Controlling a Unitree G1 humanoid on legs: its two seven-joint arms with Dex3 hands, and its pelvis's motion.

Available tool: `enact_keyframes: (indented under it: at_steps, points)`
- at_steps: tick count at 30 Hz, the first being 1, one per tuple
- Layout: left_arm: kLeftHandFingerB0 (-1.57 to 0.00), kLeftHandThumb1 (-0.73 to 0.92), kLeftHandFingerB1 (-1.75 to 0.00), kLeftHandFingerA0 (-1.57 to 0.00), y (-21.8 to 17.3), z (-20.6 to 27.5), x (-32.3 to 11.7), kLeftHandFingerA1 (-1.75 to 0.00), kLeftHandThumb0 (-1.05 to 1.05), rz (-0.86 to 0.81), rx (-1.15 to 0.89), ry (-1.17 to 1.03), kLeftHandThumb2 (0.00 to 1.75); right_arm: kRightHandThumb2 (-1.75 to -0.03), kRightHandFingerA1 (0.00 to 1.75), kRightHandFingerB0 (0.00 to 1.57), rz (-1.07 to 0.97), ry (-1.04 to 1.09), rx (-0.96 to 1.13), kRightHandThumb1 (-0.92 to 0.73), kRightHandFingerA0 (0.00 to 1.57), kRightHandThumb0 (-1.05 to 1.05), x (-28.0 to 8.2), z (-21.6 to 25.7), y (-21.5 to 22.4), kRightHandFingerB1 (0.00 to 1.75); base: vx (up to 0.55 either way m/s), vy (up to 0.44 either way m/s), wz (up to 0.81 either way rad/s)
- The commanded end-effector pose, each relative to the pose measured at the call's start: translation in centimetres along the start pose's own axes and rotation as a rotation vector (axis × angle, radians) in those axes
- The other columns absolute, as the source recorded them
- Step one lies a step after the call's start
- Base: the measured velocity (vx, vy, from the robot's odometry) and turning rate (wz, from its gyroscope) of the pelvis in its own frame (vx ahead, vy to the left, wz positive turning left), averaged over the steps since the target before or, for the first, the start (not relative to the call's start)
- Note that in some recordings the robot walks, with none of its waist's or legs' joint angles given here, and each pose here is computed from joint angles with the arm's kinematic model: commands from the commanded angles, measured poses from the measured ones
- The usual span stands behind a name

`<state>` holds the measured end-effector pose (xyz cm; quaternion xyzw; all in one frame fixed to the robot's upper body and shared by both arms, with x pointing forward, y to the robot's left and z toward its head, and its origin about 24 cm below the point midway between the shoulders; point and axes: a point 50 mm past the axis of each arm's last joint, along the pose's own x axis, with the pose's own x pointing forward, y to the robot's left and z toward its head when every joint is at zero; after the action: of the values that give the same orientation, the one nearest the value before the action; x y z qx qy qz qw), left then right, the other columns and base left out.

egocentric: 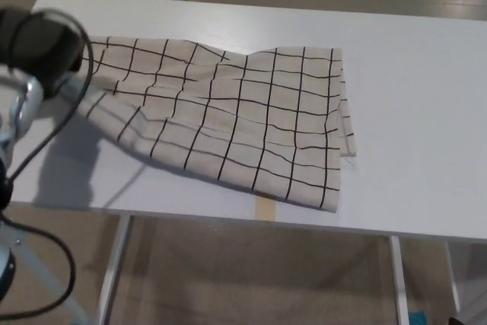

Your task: Use the left hand to fold a white towel with checkered patterns in half.

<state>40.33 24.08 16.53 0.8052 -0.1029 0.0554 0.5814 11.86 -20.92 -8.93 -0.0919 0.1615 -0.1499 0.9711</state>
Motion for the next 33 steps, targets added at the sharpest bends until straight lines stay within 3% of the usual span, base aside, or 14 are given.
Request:
enact_keyframes:
  at_steps: [1,2,3,11,12,13,14,15,19,25,30,31,32,33]
  points:
    - [-0.58,0.58,-1.75,-0.77,4.2,0.8,1.2,-1.75,-0.18,0.31,-0.148,-0.033,0.52,-0.9,0.56,0.17,-0.012,0.007,-0.009,-0.66,0.31,-0.47,-0.3,-0.3,-0.4,0.47,0.0,0.0,0.0]
    - [-0.58,0.58,-1.75,-0.77,5.5,1.2,1.5,-1.75,-0.18,0.38,-0.209,-0.044,0.52,-0.9,0.56,0.17,-0.013,0.006,-0.008,-0.66,0.31,-0.47,-0.5,-0.4,-0.3,0.47,0.0,0.0,0.0]
    - [-0.64,0.61,-1.7,-0.76,6.7,1.6,1.8,-1.75,-0.18,0.428,-0.231,-0.052,0.54,-0.64,0.49,0.22,-0.015,0.004,-0.008,-0.83,0.35,-0.39,-0.5,-0.3,-0.4,0.37,0.0,0.0,0.0]
    - [-0.71,0.62,-1.68,-0.86,12.6,4.2,2.5,-1.75,-0.15,0.686,-0.266,-0.151,0.57,-0.64,0.55,0.26,-0.022,-0.013,0.019,-0.83,0.37,-0.39,0.2,0.4,-0.2,0.41,0.0,0.0,0.0]
    - [-0.88,0.61,-1.42,-0.89,13.0,4.7,2.4,-1.75,-0.13,0.692,-0.279,-0.175,0.59,-0.64,0.57,0.27,-0.021,-0.012,0.025,-0.83,0.37,-0.38,0.2,0.4,-0.2,0.42,0.0,0.0,0.0]
    - [-0.88,0.61,-1.42,-0.89,13.4,5.4,2.4,-1.75,-0.13,0.694,-0.295,-0.203,0.59,-0.64,0.57,0.27,-0.019,-0.011,0.034,-0.83,0.37,-0.38,0.2,0.4,-0.3,0.42,0.0,0.0,0.0]
    - [-0.69,0.62,-1.7,-0.84,13.5,5.6,2.3,-1.75,-0.15,0.702,-0.285,-0.204,0.57,-0.64,0.57,0.28,-0.017,-0.013,0.039,-0.84,0.37,-0.39,0.3,0.5,-0.2,0.43,0.0,0.0,0.0]
    - [-0.63,0.63,-1.75,-0.8,13.8,6.2,2.2,-1.75,-0.17,0.713,-0.273,-0.214,0.55,-0.65,0.57,0.28,-0.013,-0.014,0.043,-0.84,0.37,-0.39,0.3,0.6,-0.1,0.44,0.0,0.0,0.0]
    - [-0.62,0.6,-1.75,-0.82,14.2,8.7,1.4,-1.75,-0.17,0.756,-0.271,-0.307,0.55,-0.65,0.56,0.29,-0.001,-0.013,0.04,-0.84,0.37,-0.4,0.5,0.7,-0.1,0.46,0.0,0.0,0.0]
    - [-0.74,0.56,-1.63,-0.86,14.6,12.1,0.2,-1.75,-0.16,0.751,-0.314,-0.464,0.57,-0.64,0.56,0.33,-0.014,-0.015,0.029,-0.84,0.41,-0.39,0.9,1.0,-0.1,0.47,0.0,0.0,0.0]
    - [-0.74,0.55,-1.62,-0.86,12.2,15.2,-1.4,-1.75,-0.16,0.702,-0.294,-0.597,0.57,-0.65,0.56,0.38,-0.015,-0.018,-0.009,-0.84,0.42,-0.39,0.6,0.9,0.0,0.5,0.0,0.0,0.0]
    - [-1.08,0.51,-0.69,-0.88,11.3,15.8,-1.7,-1.72,-0.25,0.684,-0.275,-0.626,0.55,-0.65,0.56,0.4,-0.016,-0.022,-0.011,-0.84,0.42,-0.38,0.6,0.9,0.0,0.51,0.0,0.0,0.0]
    - [-0.93,0.46,-0.56,-0.96,9.9,16.7,-2.3,-1.63,-0.31,0.649,-0.243,-0.672,0.59,-0.65,0.56,0.4,-0.016,-0.03,-0.021,-0.84,0.43,-0.37,0.7,1.0,0.1,0.51,0.0,0.0,0.0]
    - [-0.93,0.46,-0.56,-0.96,9.4,17.1,-2.6,-1.63,-0.31,0.635,-0.231,-0.689,0.59,-0.65,0.56,0.4,-0.016,-0.034,-0.026,-0.84,0.43,-0.37,0.7,1.0,0.1,0.51,0.0,0.0,0.0]
